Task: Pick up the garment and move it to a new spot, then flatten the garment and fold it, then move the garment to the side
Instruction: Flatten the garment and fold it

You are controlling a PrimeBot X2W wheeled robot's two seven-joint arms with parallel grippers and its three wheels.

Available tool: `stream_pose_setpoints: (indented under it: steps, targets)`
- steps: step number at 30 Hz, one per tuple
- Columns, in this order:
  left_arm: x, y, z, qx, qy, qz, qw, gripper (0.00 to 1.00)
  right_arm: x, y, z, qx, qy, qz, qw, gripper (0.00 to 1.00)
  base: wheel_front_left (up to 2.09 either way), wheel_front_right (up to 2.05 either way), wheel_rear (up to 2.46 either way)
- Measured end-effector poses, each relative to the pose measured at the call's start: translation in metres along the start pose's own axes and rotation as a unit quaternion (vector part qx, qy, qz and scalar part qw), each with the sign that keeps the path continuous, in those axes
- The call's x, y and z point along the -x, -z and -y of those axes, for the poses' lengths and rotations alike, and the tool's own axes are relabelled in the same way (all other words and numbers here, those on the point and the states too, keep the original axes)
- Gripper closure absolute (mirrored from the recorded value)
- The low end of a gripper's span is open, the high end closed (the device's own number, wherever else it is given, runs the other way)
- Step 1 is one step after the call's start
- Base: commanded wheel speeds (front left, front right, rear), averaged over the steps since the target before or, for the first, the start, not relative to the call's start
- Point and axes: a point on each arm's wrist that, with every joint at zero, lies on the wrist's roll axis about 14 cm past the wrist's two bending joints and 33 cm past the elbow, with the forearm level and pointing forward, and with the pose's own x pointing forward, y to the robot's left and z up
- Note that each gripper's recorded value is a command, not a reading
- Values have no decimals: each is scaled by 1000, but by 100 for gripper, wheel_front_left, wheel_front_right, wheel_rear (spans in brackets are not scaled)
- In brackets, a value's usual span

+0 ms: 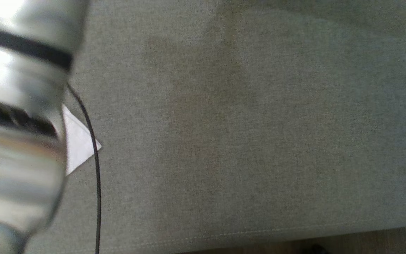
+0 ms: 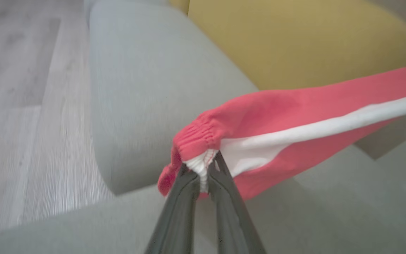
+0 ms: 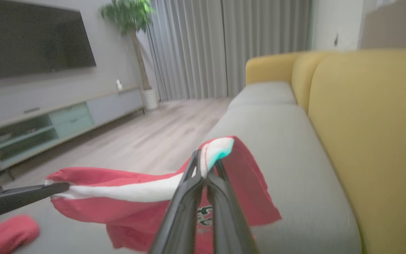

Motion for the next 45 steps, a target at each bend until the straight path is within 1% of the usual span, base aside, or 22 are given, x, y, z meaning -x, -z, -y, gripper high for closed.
stream_pose_setpoints:
  steps: [2, 4, 7, 9, 12, 14, 17, 18, 20, 25, 28, 31, 33, 35, 37, 38, 39, 42, 45]
  targets:
    - [10, 52, -2, 8, -1, -54, 999, 100, 19, 45, -5, -7, -4, -57, 998, 100, 0, 0, 0]
    - [26, 97, -1, 27, -2, -99, 995, 100, 42, 78, -12, -27, -7, -101, 995, 100, 0, 0, 0]
    - [54, 140, 8, 41, 3, -143, 989, 100, 79, 103, -25, -47, -18, -143, 988, 100, 0, 0, 0]
    - [72, 155, 19, 67, 11, -165, 984, 100, 109, 119, -28, -56, -20, -187, 981, 100, 0, 0, 0]
    - [101, 177, 38, 75, 25, -216, 973, 100, 166, 148, -33, -73, -18, -273, 959, 100, 0, 0, 0]
    - [122, 190, 54, 103, 39, -254, 961, 100, 205, 165, -38, -78, -16, -331, 940, 100, 0, 0, 0]
    - [156, 205, 74, 134, 64, -300, 942, 100, 254, 175, -43, -91, -11, -390, 916, 100, 0, 0, 0]
    - [168, 211, 78, 136, 71, -321, 935, 100, 269, 176, -46, -95, -11, -407, 908, 100, 0, 0, 0]
    - [193, 221, 84, 133, 86, -360, 919, 100, 294, 176, -52, -103, -13, -432, 896, 100, 0, 0, 0]
    - [254, 237, 113, 144, 146, -435, 877, 100, 352, 168, -59, -113, -12, -473, 874, 100, 0, 0, 0]
    - [287, 239, 133, 153, 170, -464, 856, 100, 378, 163, -57, -116, -6, -489, 864, 100, 0, 0, 0]
    - [311, 235, 141, 165, 178, -484, 841, 100, 385, 160, -62, -127, -16, -498, 858, 100, 0, 0, 0]
    - [320, 230, 143, 174, 180, -495, 832, 100, 378, 157, -65, -132, -22, -494, 859, 100, 0, 0, 0]
    - [323, 222, 145, 188, 184, -501, 824, 100, 372, 156, -66, -137, -27, -499, 855, 100, 0, 0, 0]
    - [324, 217, 148, 206, 191, -514, 810, 100, 364, 158, -66, -145, -32, -510, 847, 100, 0, 0, 0]
    - [324, 217, 148, 214, 193, -523, 802, 100, 357, 157, -63, -146, -33, -512, 846, 100, 0, 0, 0]
    - [316, 209, 146, 231, 195, -532, 791, 100, 337, 154, -58, -146, -35, -518, 842, 100, 0, 0, 0]
    - [293, 191, 134, 235, 189, -530, 792, 100, 304, 152, -52, -158, -42, -528, 833, 100, 0, 0, 0]
    - [273, 180, 124, 242, 184, -533, 789, 100, 276, 155, -44, -170, -44, -545, 820, 100, 0, 0, 0]
